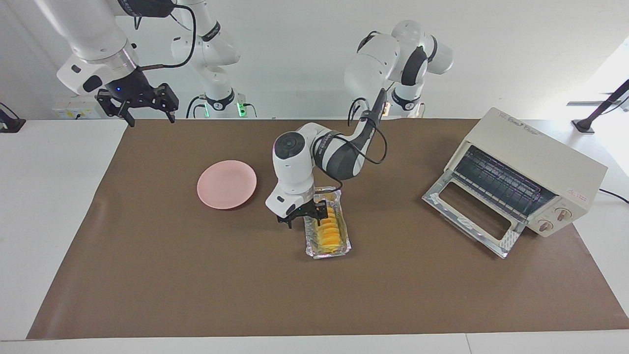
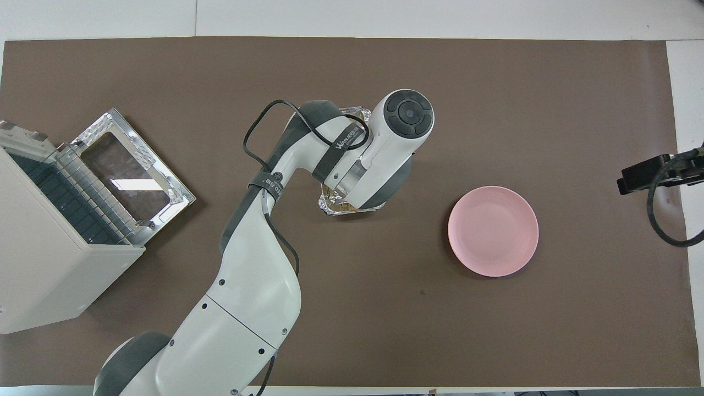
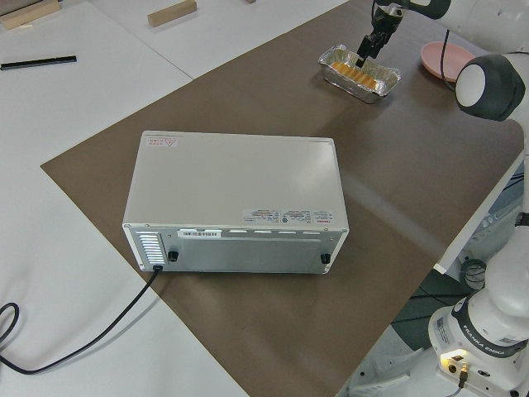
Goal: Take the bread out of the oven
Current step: 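Lower the foil tray onto the table with the left gripper, then withdraw the left gripper while the right gripper reaches the tray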
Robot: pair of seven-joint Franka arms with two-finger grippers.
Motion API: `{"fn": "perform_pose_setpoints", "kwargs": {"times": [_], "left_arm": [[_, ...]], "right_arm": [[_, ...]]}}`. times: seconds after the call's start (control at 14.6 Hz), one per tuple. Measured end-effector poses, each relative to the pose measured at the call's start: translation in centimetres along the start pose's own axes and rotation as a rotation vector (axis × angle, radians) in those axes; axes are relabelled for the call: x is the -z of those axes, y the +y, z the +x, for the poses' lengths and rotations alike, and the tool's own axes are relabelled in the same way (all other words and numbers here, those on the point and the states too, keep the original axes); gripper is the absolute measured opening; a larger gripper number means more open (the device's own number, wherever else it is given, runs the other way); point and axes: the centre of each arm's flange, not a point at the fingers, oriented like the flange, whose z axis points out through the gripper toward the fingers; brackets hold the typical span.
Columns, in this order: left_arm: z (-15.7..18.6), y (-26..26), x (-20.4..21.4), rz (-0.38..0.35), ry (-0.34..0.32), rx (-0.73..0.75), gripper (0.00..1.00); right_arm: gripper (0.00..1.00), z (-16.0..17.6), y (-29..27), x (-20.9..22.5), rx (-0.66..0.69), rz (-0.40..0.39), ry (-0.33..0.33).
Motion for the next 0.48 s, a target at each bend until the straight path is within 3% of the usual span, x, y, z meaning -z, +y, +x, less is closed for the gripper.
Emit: {"fn": "perform_pose_setpoints", "kwargs": {"times": [0.27, 0.48], "left_arm": [[0.9, -3.0, 7.0, -0.017, 0.006, 0.046, 1.0], [2.8, -9.7, 14.1, -0.029, -0.006, 0.13, 1.0]], "right_arm": [[1.0, 0.3, -2.4, -0.1, 0.013, -0.005, 0.006], [1.0, 1.0, -5.1, -0.9, 0.007, -0.01, 0.02]]}}
